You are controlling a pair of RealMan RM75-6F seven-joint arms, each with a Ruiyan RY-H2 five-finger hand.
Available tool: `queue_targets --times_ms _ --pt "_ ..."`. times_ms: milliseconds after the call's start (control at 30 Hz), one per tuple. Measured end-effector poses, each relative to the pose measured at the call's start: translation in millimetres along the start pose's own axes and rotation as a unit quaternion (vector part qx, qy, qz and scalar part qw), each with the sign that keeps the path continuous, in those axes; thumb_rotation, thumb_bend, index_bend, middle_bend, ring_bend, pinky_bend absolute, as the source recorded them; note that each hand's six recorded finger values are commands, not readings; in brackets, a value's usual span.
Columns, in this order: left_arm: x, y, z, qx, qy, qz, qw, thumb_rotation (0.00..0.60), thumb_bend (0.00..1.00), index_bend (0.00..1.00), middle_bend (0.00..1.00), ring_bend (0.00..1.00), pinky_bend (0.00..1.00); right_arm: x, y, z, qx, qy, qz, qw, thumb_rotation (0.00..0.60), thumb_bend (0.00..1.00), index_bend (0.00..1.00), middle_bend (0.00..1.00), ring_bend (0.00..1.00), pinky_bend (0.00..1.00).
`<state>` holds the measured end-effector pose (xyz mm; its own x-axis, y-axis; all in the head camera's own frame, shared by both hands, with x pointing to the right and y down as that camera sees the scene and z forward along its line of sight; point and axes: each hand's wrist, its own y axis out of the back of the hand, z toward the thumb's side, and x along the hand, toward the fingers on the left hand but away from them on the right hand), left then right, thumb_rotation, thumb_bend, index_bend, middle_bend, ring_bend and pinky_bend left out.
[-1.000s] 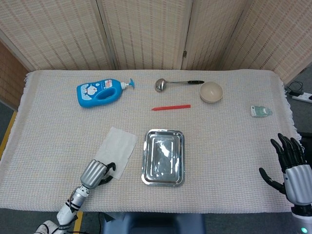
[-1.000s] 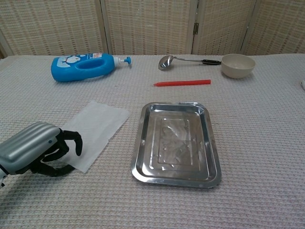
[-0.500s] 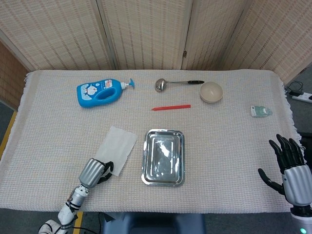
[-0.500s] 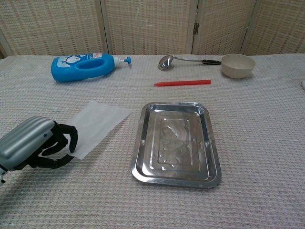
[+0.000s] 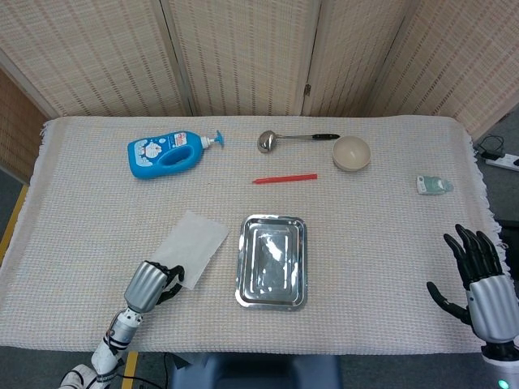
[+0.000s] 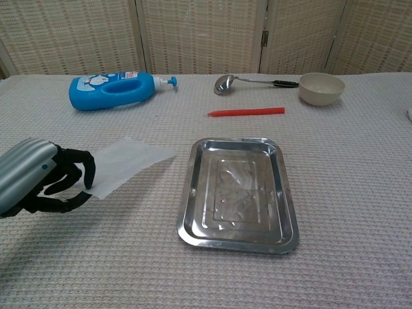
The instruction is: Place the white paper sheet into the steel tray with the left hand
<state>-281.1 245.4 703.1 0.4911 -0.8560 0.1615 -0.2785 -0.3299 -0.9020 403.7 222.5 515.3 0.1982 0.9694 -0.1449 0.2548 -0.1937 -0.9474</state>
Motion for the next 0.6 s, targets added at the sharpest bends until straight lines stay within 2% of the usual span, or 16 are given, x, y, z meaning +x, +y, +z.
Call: queue_targets --times_ms 333,600 --pt "18 40 24 0.036 -0.02 0.045 0.9981 0.6 0.62 0.67 1.0 1.0 1.0 8 6 6 -0.022 0.014 0.003 0.9997 0.6 0.32 0.0 0.0 0.0 0.0" --pt "40 80 66 0.044 -0.035 0.075 0.9957 0.6 0.63 0.68 1.0 1.0 1.0 19 15 13 -0.043 0.034 0.005 0.9985 0.6 0.32 0.0 0.0 0.0 0.0"
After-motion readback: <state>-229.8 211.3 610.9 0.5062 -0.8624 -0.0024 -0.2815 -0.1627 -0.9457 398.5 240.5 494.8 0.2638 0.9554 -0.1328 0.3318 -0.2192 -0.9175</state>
